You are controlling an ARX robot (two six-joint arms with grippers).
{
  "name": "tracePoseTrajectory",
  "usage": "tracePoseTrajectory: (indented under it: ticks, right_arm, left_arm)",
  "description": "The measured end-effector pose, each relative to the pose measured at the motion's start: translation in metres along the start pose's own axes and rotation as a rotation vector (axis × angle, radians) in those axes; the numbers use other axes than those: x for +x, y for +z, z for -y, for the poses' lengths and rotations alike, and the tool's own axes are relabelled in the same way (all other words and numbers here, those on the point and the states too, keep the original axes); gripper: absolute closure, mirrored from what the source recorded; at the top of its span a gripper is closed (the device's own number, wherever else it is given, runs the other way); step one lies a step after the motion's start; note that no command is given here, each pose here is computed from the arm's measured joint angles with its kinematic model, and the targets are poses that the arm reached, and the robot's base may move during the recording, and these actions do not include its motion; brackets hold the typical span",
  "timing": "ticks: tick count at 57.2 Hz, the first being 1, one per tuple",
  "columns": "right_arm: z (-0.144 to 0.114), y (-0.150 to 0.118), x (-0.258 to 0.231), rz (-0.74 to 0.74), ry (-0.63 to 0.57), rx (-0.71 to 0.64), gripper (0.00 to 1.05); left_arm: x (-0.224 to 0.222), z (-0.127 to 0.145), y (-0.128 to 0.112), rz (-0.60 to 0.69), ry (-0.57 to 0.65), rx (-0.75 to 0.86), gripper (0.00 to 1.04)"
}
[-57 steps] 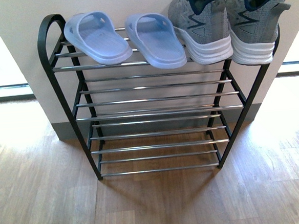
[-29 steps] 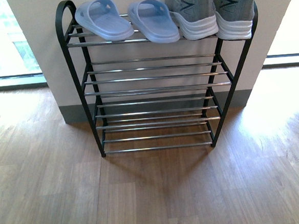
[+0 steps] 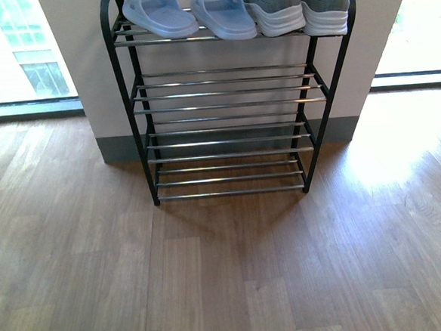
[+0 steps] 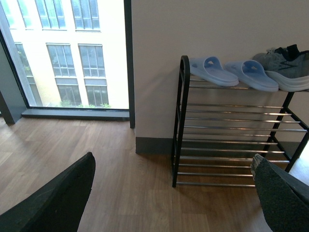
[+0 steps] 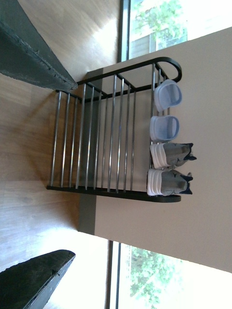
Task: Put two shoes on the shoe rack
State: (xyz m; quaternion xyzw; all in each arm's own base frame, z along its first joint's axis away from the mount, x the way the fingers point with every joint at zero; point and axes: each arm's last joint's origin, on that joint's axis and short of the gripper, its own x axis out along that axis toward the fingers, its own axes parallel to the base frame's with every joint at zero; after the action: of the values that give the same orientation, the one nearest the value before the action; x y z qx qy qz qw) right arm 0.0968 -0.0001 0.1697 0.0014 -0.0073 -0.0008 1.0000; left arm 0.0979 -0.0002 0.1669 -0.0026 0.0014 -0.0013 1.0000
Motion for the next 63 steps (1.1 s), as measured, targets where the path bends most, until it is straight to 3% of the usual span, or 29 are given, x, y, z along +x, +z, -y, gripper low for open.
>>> tracePoseTrajectory:
  ticks: [63]
  right_arm:
    - [0.0000, 0.0000, 0.0000, 0.000, 0.000, 0.000, 0.09]
  left_arm:
    - [0.0000, 0.0000, 0.0001, 0.001, 0.000, 0.000, 0.09]
